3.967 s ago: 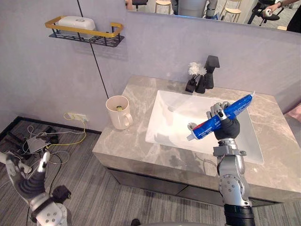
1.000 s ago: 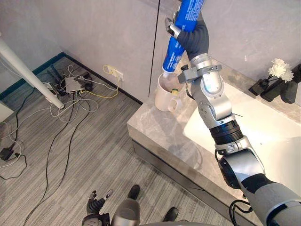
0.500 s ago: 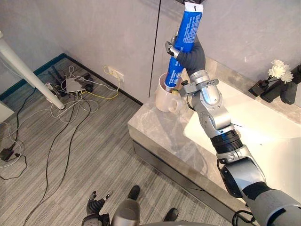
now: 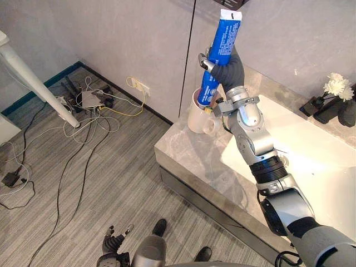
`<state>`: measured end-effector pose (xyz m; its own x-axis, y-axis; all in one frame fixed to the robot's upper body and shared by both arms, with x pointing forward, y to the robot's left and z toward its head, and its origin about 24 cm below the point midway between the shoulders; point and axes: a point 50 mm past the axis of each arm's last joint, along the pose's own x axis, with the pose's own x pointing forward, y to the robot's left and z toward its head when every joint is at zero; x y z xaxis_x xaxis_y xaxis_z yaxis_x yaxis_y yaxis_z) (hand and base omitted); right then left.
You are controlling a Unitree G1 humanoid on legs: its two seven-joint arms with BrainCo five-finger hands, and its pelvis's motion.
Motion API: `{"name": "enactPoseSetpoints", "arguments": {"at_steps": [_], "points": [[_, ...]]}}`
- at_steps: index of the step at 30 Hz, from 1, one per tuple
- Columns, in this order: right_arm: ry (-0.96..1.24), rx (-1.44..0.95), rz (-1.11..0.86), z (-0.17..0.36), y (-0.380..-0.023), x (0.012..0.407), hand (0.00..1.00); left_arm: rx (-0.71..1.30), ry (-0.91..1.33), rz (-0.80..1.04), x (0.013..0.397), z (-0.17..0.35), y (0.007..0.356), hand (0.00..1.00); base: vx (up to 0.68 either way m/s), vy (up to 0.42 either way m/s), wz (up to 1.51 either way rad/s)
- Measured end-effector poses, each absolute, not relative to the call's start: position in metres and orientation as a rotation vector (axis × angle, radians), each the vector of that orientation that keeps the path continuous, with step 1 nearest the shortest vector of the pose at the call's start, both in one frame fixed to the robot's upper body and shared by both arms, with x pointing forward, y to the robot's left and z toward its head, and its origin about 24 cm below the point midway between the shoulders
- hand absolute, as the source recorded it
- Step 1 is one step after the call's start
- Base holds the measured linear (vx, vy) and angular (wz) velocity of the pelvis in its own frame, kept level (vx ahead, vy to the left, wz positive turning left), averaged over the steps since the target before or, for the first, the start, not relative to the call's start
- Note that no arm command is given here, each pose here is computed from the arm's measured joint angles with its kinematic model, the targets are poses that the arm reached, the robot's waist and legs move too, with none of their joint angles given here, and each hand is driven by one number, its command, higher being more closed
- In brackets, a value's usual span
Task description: Organize washtable
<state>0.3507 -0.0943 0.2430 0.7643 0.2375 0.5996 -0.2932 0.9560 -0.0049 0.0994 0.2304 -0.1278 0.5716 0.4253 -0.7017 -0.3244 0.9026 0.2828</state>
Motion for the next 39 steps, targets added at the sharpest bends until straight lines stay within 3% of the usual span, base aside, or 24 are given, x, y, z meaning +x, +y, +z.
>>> {"name": "enactPoseSetpoints", "arguments": {"at_steps": [26,27,39], "points": [[-0.540,0.096,0.213,0.207,-0.114,0.350,1.00,0.131,0.857,0.424,0.100,-0.128,0.228,0.00,0.00,0.000,0.00],[-0.537,0.101,0.207,0.206,-0.115,0.350,0.00,0.132,0.858,0.424,0.100,-0.128,0.228,0.00,0.00,0.000,0.00],[-0.516,0.106,0.178,0.196,-0.123,0.345,0.00,0.130,0.860,0.420,0.099,-0.128,0.228,0.00,0.00,0.000,0.00]]}}
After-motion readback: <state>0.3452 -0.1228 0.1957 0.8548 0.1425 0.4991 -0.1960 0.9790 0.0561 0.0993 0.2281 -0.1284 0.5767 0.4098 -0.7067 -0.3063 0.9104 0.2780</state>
